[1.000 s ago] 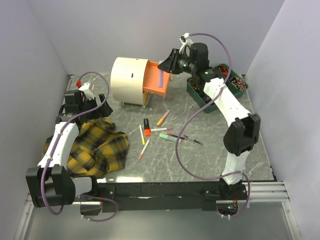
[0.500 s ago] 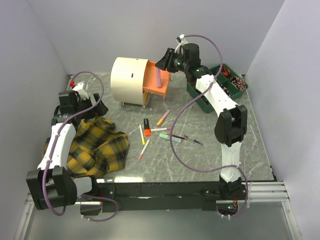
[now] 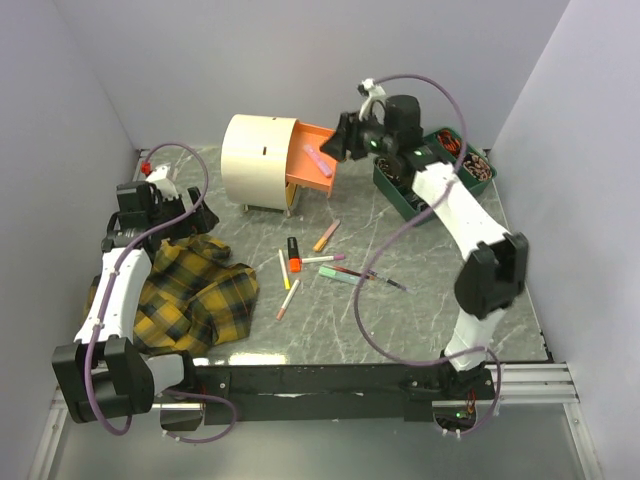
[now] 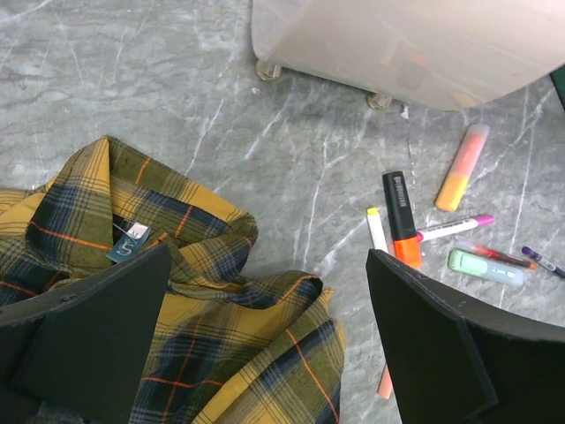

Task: Sort the stationery into containers
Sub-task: Pick up the pen from the center of the board.

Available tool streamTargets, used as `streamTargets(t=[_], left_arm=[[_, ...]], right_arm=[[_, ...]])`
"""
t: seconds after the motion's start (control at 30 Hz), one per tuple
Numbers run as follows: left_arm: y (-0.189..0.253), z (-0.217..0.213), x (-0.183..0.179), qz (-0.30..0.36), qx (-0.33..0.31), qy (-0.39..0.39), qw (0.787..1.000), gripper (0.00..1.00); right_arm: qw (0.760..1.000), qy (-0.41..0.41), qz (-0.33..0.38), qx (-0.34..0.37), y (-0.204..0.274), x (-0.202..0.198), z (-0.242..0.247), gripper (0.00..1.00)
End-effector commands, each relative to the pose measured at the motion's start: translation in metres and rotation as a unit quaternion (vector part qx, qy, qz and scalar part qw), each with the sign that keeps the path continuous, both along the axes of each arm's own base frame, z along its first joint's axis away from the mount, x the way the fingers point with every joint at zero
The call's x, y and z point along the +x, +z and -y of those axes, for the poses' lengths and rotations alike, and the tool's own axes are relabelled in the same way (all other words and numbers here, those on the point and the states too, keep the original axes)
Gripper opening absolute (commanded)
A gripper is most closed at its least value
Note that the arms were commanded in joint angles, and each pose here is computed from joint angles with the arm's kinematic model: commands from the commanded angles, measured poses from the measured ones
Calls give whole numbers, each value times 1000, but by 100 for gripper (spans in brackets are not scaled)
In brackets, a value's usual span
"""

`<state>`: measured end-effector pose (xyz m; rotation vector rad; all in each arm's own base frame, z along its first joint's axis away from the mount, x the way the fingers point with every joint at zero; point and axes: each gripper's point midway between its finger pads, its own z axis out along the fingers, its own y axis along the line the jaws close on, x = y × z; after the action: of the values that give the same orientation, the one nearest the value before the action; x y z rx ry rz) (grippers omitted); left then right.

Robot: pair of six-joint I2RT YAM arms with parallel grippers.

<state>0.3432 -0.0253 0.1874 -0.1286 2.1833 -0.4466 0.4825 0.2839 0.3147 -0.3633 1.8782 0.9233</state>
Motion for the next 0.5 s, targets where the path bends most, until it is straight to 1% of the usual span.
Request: streamTargets(t=[0.0, 0.03, 0.07, 0.13, 0.17, 0.23, 0.27, 0.33, 0.37, 0.47], left_arm=[[25, 4, 0, 45, 10, -23, 999, 99], [26, 4, 0, 47, 12, -24, 999, 99], [26, 2, 1, 48, 16, -22, 998, 100], [23, -2, 1, 46, 26, -18, 998, 99], [23, -6, 2, 45, 35, -9, 998, 100], [21, -10, 3, 44, 47, -5, 998, 99], [20, -11, 3, 43, 50, -3, 998, 99], [18, -12, 2, 41, 50, 0, 998, 99], [17, -11, 2, 39, 46, -1, 998, 99], [15, -7, 3, 34, 33, -4, 999, 100]], right_arm=[[974, 138, 126, -129, 4, -82, 32, 63], [967, 153, 129, -156, -10, -92, 40, 63], [955, 184, 116, -200, -50, -109, 50, 63], [945, 185, 116, -244, -71, -127, 67, 62], [936, 200, 96, -273, -103, -140, 77, 61], [926, 189, 88, -316, -125, -148, 95, 59], [917, 195, 75, -340, -150, -156, 105, 58], [906, 187, 61, -376, -171, -159, 118, 54], [900, 195, 44, -388, -185, -166, 124, 53], [892, 198, 5, -406, -213, -174, 133, 49]])
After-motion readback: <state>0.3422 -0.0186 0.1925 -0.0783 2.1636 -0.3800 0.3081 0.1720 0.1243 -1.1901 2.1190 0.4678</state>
